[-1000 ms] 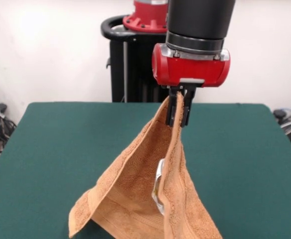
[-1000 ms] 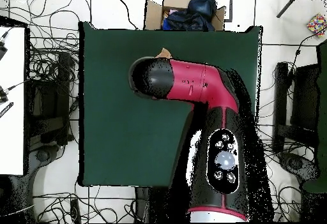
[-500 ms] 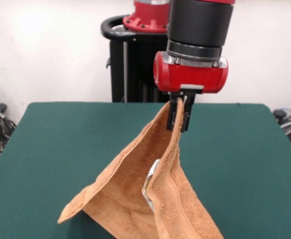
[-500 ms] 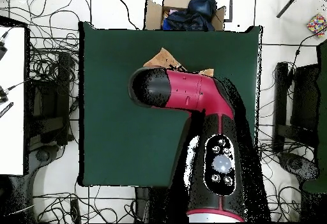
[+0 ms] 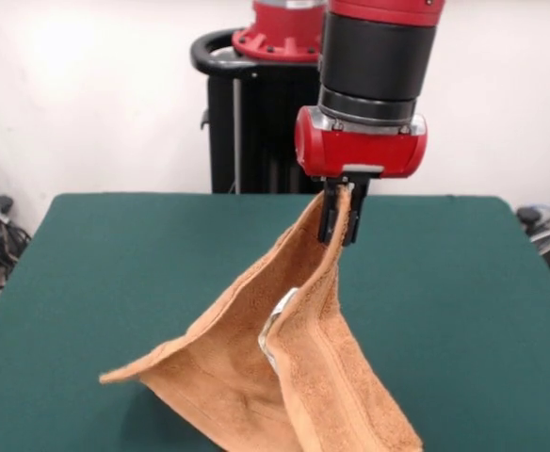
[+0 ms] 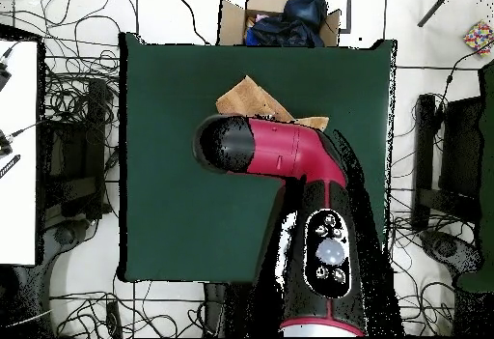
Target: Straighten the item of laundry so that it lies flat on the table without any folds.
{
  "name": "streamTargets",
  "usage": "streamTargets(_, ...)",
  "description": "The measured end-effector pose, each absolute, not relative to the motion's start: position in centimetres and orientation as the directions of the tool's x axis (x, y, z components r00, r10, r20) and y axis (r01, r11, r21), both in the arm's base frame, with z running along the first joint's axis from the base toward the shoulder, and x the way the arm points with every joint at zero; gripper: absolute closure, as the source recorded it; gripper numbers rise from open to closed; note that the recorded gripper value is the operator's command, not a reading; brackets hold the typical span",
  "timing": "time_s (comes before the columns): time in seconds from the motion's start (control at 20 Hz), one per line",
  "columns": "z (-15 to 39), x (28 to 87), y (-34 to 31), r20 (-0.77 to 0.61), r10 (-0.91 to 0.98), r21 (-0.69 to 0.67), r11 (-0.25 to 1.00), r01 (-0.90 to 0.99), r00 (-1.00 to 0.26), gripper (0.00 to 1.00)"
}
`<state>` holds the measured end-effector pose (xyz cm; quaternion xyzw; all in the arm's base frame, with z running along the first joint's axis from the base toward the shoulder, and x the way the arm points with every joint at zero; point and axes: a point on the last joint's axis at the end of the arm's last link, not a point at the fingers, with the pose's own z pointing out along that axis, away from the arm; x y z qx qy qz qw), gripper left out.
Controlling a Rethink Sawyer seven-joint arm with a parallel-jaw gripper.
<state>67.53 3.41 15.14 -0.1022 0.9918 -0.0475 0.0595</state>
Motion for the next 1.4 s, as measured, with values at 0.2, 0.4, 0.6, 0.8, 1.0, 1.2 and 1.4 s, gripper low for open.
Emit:
streamTargets(0.2, 14.4, 66.0, 4.1, -0.079, -0.214, -0.095, 0.974, -0.206, -0.974, 1.00)
streamTargets(0.4, 14.3, 64.7, 5.3, -0.061, -0.227, -0.087, 0.971, -0.221, -0.972, 1.00)
streamTargets(0.6, 14.2, 63.5, 5.9, -0.052, -0.235, -0.083, 0.970, -0.230, -0.971, 1.00)
streamTargets(0.8, 14.3, 62.6, 6.1, -0.057, -0.235, -0.083, 0.970, -0.230, -0.970, 1.00)
streamTargets(1.0, 14.1, 61.7, 6.3, -0.061, -0.236, -0.083, 0.969, -0.231, -0.970, 1.00)
streamTargets(1.2, 14.1, 61.0, 6.4, -0.067, -0.237, -0.084, 0.969, -0.231, -0.969, 1.00)
streamTargets(1.4, 14.0, 60.4, 6.4, -0.069, -0.237, -0.084, 0.969, -0.231, -0.969, 1.00)
